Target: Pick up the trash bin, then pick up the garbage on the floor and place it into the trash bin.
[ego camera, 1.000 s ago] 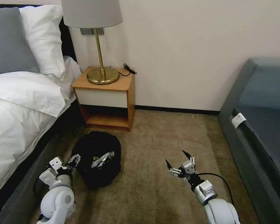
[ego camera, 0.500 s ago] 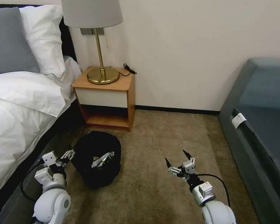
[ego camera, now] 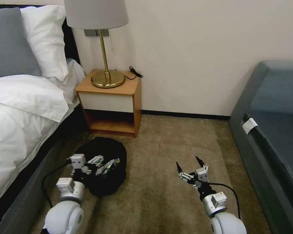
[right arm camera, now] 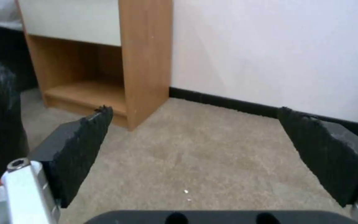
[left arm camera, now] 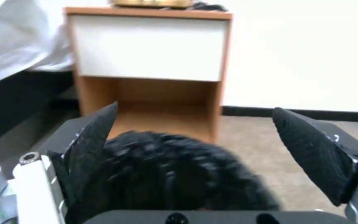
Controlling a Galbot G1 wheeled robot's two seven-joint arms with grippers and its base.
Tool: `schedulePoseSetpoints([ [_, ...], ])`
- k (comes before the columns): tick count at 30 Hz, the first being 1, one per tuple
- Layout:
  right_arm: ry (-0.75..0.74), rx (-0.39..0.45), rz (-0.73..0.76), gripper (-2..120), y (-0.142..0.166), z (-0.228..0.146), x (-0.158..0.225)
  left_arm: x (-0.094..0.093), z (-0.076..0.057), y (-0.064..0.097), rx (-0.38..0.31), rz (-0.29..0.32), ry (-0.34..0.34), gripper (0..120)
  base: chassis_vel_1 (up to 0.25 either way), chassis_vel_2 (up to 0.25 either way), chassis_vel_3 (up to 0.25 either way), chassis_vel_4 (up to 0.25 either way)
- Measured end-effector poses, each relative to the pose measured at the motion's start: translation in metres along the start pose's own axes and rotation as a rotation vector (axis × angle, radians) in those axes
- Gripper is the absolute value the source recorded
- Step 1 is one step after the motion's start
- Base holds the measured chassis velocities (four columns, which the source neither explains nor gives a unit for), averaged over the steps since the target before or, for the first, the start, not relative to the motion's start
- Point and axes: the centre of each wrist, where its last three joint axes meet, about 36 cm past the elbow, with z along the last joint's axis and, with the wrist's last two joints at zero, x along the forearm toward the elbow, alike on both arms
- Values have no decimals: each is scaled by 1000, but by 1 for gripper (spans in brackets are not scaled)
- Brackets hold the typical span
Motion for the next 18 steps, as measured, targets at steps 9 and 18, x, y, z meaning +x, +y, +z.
schedulePoseSetpoints([
  [9, -18, -51, 59, 100, 5, 8, 0, -12, 8, -22, -2, 117, -39, 100, 0, 0, 0, 0],
  [18, -36, -72, 99, 100, 2, 17, -1, -23, 13, -29, 4, 141, -42, 100, 0, 0, 0, 0],
])
